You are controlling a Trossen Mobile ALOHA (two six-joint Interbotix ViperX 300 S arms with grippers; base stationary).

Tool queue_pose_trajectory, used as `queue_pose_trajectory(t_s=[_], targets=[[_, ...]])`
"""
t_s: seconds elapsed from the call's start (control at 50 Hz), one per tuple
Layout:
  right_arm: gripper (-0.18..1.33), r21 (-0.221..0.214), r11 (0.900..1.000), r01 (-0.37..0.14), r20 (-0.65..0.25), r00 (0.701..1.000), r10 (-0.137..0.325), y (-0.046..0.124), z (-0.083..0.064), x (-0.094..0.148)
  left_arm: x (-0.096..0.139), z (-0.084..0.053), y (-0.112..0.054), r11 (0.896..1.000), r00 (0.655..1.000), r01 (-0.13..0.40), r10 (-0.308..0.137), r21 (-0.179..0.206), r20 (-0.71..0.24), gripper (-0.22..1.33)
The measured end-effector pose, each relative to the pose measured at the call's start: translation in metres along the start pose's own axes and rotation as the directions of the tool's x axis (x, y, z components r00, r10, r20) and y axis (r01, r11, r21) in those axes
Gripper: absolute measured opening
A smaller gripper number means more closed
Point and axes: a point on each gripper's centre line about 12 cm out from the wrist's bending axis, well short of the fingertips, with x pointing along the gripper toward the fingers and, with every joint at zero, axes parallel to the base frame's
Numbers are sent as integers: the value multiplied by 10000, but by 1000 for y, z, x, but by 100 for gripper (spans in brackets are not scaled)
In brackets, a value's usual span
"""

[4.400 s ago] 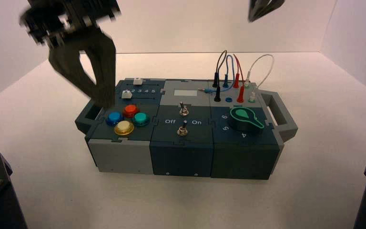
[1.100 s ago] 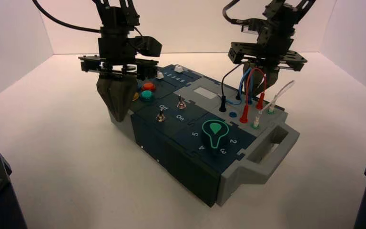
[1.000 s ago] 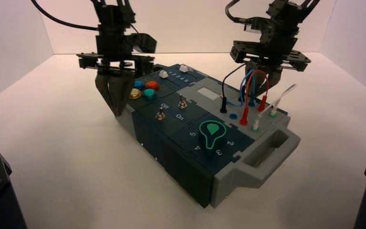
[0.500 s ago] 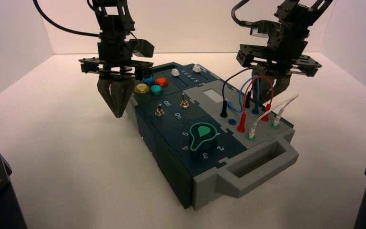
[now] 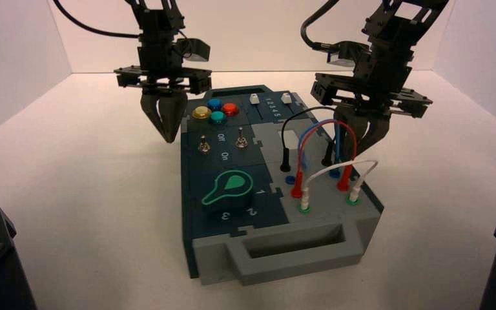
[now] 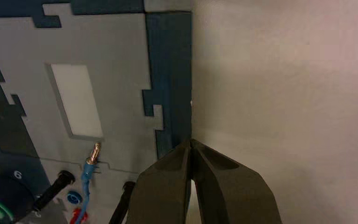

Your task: Rotate the box clockwise.

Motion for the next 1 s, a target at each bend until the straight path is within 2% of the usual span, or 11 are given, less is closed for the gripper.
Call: queue_pose_trajectory(t_s=[0.32, 0.58, 0.72, 0.8, 0.9, 1.0], targets=[[-16, 115, 9999, -58, -89, 9999, 59, 0, -8, 1, -10, 13, -2, 9999, 9990, 18, -22, 109, 441, -15], [-16, -152, 9997, -194, 295, 9994, 198, 6, -18, -6, -17, 16, -3, 9999, 9967, 13, -26, 160, 806, -15], [-16, -314, 9987, -394, 880, 9952, 420, 9, -18, -20, -41, -1, -11, 9994, 9888, 86, -134, 329, 1486, -15], [-14, -637, 9966, -531, 1211, 9908, 605, 16, -18, -29, -54, -10, -18, 9984, 9828, 95, -196, 554, 1838, -15], [-14, -677, 9955, -662, 1310, 9886, 746, 18, -21, -39, -76, -26, -21, 9977, 9712, 142, -294, 657, 2365, -15], [-14, -676, 9949, -754, 1328, 9876, 839, 18, -24, -47, -92, -47, -16, 9972, 9656, -58, -138, 745, 2596, -15]])
